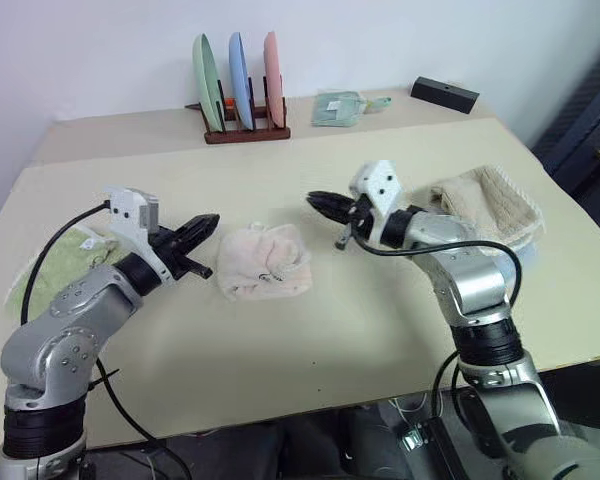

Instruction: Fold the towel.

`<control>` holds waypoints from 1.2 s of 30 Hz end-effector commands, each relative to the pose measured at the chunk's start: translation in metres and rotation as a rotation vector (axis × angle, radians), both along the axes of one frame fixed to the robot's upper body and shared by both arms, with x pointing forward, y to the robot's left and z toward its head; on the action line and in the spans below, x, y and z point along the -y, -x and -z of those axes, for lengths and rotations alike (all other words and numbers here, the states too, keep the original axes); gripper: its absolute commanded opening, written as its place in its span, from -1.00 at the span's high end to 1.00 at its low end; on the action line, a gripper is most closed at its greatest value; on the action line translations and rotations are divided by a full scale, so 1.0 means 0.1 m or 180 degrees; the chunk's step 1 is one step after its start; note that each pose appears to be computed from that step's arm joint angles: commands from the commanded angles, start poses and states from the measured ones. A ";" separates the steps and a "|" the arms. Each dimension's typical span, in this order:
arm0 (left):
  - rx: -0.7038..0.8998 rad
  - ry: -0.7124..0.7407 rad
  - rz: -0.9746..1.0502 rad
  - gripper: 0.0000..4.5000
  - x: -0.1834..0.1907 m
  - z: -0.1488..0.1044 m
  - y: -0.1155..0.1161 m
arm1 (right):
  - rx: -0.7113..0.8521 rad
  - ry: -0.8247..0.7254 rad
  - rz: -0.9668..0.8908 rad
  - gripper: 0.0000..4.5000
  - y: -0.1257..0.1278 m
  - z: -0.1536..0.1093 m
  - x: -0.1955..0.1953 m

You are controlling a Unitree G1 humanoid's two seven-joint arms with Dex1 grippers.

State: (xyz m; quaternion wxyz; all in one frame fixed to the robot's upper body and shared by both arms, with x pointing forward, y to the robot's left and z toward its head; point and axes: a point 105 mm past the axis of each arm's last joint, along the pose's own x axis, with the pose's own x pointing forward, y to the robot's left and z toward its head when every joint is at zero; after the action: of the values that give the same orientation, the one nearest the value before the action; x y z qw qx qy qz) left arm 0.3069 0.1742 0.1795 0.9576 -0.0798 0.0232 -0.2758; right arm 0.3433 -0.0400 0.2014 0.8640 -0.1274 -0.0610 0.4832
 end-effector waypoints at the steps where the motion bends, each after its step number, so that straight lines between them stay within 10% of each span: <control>1: -0.0083 -0.0214 -0.0024 1.00 0.07 0.16 -0.07 | -0.0218 -0.0023 -0.0156 0.99 0.03 0.06 -0.24; 15: -0.0659 -0.0527 -0.0201 1.00 0.14 0.97 -0.22 | -0.1143 0.0785 0.0067 0.99 -0.09 1.35 -0.27; 23: -0.0201 0.0107 -0.0170 1.00 0.05 0.47 -0.10 | -0.0339 0.0358 0.0022 0.76 -0.14 0.67 -0.22; 31: -0.0315 0.0556 -0.0492 -0.47 -0.33 0.21 0.00 | 0.0194 0.0586 -0.0350 -0.89 0.12 0.26 -0.03; 33: -0.0532 0.0618 -0.0424 -0.92 -0.31 0.29 0.02 | 0.0269 0.0707 -0.0397 -1.00 0.17 0.25 0.00; 36: -0.1026 0.0737 -0.0440 -0.97 -0.28 0.52 0.02 | 0.0432 0.0875 -0.0434 -1.00 0.22 0.25 0.02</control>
State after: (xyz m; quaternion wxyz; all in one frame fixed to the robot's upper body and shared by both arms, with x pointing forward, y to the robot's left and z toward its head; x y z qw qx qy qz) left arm 0.3055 0.2021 0.1304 0.9497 -0.2133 0.1196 -0.1957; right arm 0.3297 -0.0465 0.1644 0.8099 -0.2528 -0.0284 0.5285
